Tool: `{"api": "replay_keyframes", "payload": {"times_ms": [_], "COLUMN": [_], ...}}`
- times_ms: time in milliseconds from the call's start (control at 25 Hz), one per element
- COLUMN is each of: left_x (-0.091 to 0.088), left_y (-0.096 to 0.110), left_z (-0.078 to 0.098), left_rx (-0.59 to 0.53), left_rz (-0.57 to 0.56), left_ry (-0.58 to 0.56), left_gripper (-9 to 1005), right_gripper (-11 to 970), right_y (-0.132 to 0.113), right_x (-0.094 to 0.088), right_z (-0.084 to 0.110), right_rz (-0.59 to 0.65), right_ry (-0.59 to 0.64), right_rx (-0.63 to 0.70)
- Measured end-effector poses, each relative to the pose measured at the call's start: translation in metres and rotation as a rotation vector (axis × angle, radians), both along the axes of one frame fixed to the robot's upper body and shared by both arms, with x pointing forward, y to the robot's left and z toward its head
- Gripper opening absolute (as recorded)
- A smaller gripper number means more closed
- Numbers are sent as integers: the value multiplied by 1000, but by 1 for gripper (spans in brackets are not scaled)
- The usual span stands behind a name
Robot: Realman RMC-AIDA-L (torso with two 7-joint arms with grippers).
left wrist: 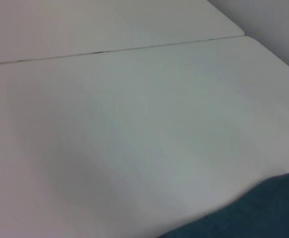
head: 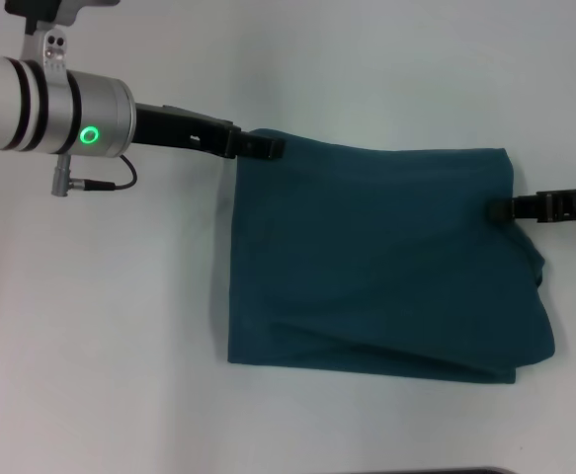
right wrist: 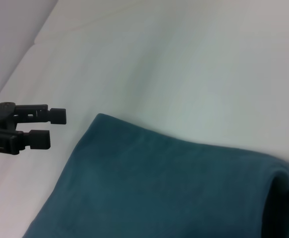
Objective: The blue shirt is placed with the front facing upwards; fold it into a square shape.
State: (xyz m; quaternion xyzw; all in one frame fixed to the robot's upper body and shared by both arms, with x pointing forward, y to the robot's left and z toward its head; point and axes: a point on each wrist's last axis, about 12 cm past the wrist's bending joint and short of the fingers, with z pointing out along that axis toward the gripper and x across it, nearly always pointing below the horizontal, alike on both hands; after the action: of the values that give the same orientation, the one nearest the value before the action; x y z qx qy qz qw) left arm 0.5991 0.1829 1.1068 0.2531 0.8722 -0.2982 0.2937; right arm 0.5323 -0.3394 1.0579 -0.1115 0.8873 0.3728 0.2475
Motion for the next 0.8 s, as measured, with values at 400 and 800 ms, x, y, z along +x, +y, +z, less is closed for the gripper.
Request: {"api": "replay_keyframes", "payload": {"times_ms": [400,800], "left_x": [-2,-5], "left_y": [2,7], "left_z": [-3,-5], "left_rx": [2,-1], "left_rz": [0,11], "left_ry": [11,18], "left_gripper": [893,894], "right_gripper": [21,21], "right_y": [-7,8], "right_x": [-5,-14], "right_z": [25,17], "right_rz": [48,199], "right_ry": [-79,-15], "right_rx": [96,55]}}
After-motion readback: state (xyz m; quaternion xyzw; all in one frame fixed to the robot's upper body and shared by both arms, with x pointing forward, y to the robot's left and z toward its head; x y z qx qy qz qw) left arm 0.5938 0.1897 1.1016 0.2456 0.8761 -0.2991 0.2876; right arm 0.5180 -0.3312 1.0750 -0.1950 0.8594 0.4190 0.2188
